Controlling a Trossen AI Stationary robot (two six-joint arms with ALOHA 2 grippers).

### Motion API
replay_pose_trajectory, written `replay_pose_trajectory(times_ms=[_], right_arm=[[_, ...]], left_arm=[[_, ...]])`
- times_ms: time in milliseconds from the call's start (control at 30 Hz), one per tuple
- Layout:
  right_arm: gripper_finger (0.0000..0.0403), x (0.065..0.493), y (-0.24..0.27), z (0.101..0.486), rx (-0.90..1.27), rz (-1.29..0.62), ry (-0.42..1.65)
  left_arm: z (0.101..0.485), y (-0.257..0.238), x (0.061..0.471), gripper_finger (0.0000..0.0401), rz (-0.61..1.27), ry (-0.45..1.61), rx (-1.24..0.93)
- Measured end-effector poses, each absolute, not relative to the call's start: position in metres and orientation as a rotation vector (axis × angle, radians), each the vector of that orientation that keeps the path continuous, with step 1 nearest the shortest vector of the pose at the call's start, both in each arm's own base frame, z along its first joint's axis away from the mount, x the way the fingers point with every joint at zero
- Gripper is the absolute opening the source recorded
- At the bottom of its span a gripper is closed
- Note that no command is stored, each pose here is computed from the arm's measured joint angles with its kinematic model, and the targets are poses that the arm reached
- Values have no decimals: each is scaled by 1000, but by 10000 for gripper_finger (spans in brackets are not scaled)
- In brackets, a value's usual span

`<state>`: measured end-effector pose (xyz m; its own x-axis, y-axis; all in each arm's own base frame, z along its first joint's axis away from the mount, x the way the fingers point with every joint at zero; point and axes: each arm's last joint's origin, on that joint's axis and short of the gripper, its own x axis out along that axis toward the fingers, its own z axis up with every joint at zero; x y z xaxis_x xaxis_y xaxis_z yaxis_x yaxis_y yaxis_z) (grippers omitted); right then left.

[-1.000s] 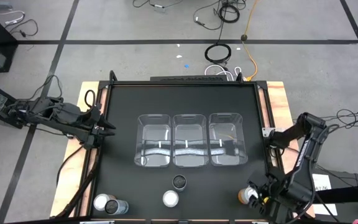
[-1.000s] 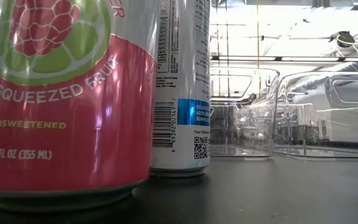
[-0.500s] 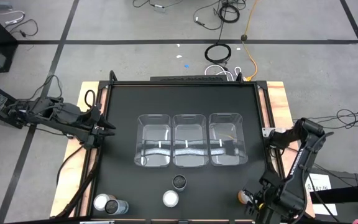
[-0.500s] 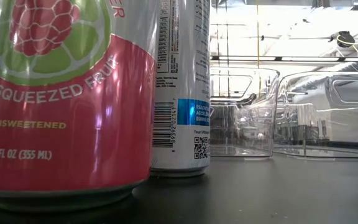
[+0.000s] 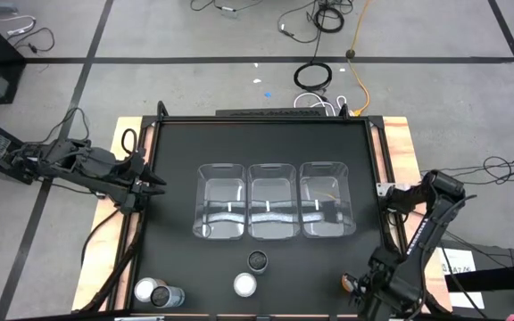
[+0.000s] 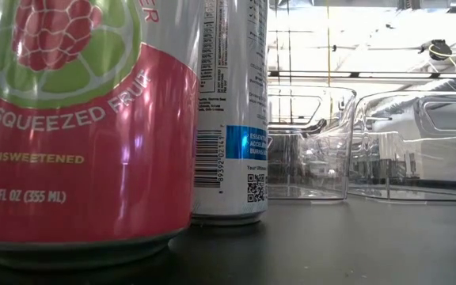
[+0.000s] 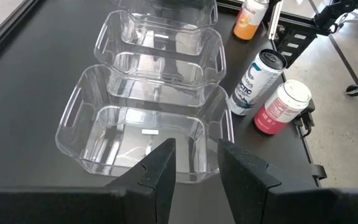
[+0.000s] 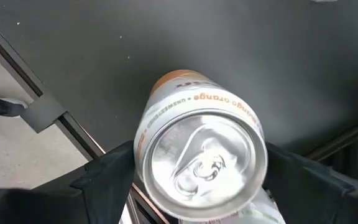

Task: Sort soda cans
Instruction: Put the right yellow-white soda can into the right transparent bin

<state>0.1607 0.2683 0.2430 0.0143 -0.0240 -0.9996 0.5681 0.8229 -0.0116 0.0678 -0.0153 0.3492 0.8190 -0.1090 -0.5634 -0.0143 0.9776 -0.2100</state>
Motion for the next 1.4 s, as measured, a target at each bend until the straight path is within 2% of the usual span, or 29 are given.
replay_pose_trajectory(times_ms=[300, 667, 1100, 1400], right_arm=[[276, 159, 266, 237, 447, -492, 1516], [275, 162, 260, 244, 499, -503, 1503], [275, 176, 226, 276, 582, -448, 1421], [275, 179, 198, 304, 632, -416, 1265]], left_arm=[[349, -15, 68, 128, -50, 610, -210], [349, -15, 68, 128, -51, 610, -210], [349, -15, 68, 128, -51, 611, -209], [349, -15, 68, 128, -51, 611, -208]])
